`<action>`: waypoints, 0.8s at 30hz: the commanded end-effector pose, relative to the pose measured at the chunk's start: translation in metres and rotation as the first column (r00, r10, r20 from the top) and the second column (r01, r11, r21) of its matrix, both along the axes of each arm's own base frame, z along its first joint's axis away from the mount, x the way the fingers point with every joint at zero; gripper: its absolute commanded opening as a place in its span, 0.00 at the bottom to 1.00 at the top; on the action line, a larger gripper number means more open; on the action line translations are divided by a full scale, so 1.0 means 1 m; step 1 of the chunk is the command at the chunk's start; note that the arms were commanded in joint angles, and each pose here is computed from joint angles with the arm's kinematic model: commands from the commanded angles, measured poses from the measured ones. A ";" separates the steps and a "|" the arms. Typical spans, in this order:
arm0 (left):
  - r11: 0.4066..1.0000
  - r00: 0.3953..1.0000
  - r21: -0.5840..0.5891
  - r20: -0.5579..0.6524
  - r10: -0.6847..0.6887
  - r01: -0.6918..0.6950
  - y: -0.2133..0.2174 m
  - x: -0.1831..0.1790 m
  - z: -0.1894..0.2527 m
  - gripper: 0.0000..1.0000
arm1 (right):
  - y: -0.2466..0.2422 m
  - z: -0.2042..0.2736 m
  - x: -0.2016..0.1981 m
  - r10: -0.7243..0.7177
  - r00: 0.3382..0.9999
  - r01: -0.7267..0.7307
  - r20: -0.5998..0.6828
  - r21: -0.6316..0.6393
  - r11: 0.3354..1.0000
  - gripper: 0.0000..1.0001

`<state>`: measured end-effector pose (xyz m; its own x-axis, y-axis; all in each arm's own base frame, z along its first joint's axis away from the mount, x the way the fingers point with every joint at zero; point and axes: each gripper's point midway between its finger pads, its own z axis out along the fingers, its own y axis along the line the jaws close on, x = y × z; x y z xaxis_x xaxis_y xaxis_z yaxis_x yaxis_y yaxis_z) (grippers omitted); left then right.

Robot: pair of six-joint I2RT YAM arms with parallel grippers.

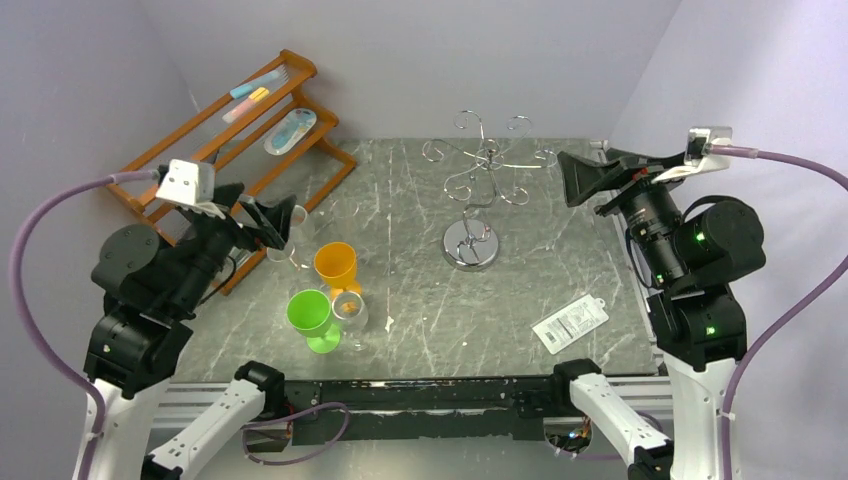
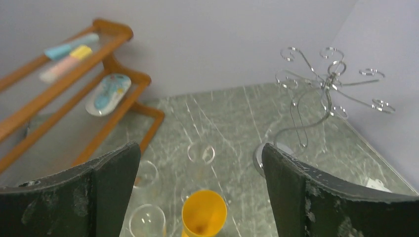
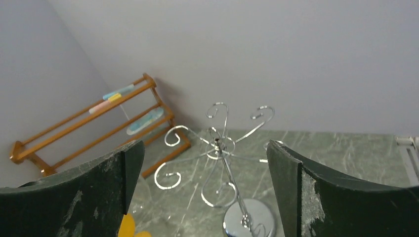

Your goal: Place the wine glass upside down on the wine glass rack

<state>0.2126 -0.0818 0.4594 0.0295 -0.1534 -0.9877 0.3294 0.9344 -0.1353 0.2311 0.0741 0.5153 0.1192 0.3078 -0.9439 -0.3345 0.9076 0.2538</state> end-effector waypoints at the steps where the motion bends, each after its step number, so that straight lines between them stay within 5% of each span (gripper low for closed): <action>1: 0.998 0.997 -0.044 -0.065 -0.052 0.049 -0.006 -0.014 -0.026 0.97 | -0.004 -0.021 -0.014 -0.007 0.997 0.007 -0.072 0.003 1.000 1.00; 14: 0.988 0.986 -0.072 -0.089 -0.142 0.136 -0.016 -0.033 -0.051 0.97 | 0.013 -0.053 -0.044 0.114 0.971 -0.101 -0.212 0.075 0.992 0.99; 21: 0.995 0.971 -0.029 -0.218 -0.098 0.094 -0.012 -0.026 -0.067 0.97 | 0.061 -0.063 -0.034 0.383 0.890 -0.364 -0.249 0.117 0.924 0.88; 24: 1.000 0.949 -0.022 -0.316 -0.002 -0.005 -0.003 -0.012 -0.086 0.84 | 0.082 -0.052 -0.029 0.509 0.843 -0.493 -0.172 0.131 0.860 0.79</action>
